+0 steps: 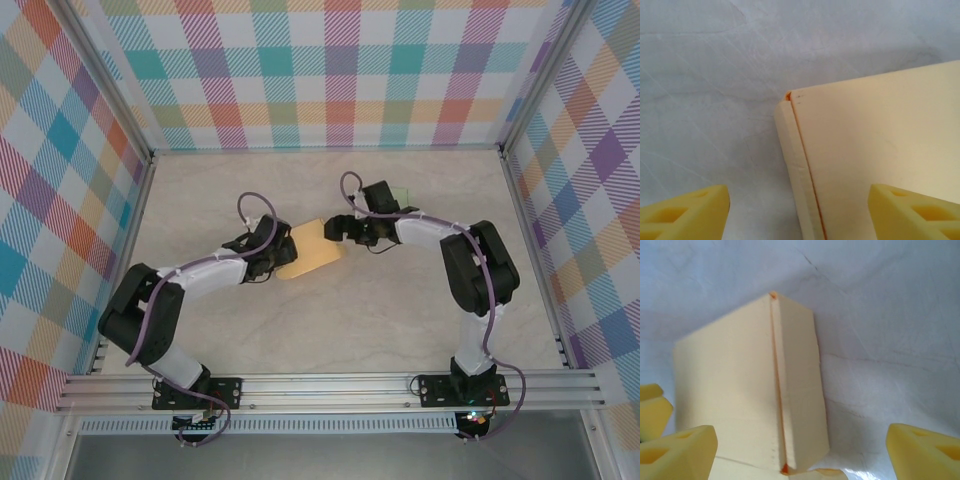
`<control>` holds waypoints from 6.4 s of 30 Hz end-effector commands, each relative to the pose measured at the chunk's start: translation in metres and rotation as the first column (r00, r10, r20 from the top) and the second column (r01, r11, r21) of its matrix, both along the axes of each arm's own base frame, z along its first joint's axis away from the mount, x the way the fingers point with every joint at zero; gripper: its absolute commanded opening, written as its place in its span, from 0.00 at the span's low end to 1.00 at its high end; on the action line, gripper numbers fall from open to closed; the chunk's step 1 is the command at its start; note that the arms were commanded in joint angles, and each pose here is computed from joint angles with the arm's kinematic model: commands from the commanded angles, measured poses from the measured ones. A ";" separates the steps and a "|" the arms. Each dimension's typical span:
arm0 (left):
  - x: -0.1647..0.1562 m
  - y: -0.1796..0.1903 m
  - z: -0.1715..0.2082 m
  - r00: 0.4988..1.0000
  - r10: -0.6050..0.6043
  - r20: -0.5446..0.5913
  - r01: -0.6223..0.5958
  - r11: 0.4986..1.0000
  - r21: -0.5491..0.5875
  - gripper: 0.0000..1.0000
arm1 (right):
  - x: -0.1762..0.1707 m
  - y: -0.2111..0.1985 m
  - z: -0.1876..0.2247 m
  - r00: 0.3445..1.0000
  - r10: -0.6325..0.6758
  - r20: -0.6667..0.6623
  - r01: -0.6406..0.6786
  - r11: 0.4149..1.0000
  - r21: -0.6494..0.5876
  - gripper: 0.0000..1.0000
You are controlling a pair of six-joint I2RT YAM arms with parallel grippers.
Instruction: Fold the paper box
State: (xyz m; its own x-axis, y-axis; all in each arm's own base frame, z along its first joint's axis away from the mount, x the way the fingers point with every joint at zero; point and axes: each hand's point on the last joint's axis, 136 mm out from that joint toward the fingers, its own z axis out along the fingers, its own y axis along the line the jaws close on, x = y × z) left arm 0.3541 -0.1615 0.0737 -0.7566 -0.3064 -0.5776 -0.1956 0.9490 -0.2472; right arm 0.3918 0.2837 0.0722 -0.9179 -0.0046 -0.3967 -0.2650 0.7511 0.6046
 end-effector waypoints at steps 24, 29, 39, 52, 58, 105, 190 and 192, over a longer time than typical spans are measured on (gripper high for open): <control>-0.001 0.027 -0.031 0.991 0.109 -0.072 -0.118 0.982 -0.148 0.50 | -0.011 0.032 -0.025 0.981 0.037 -0.189 0.002 0.980 0.201 0.85; -0.009 0.036 -0.046 0.983 0.151 -0.108 -0.169 0.969 -0.181 0.43 | -0.020 0.045 -0.024 0.974 0.055 -0.218 0.003 0.967 0.254 0.84; -0.015 0.045 -0.056 0.975 0.173 -0.140 -0.203 0.949 -0.242 0.32 | -0.023 0.063 -0.002 0.972 0.123 -0.199 -0.041 0.926 0.376 0.76; -0.007 0.041 -0.002 0.995 0.100 -0.004 -0.098 0.962 -0.257 0.42 | -0.026 0.065 0.018 0.972 0.132 -0.197 -0.040 0.910 0.412 0.58; -0.010 0.054 0.053 0.984 0.059 0.169 -0.026 0.981 -0.194 0.57 | -0.032 0.061 0.019 0.956 0.117 -0.268 -0.003 0.921 0.390 0.45; -0.074 -0.046 0.075 0.388 -0.910 0.146 0.431 0.319 0.844 0.79 | -0.083 0.022 0.068 0.831 0.198 -0.519 0.104 0.862 0.495 0.47; -0.118 -0.055 0.055 0.271 -0.949 -0.163 0.785 0.120 0.607 0.25 | -0.089 -0.003 0.059 0.838 0.130 -0.529 0.142 0.886 0.442 0.79; -0.122 -0.056 0.051 0.262 -0.947 -0.189 0.811 0.110 0.574 0.24 | -0.088 -0.009 0.058 0.843 0.111 -0.526 0.151 0.890 0.430 0.80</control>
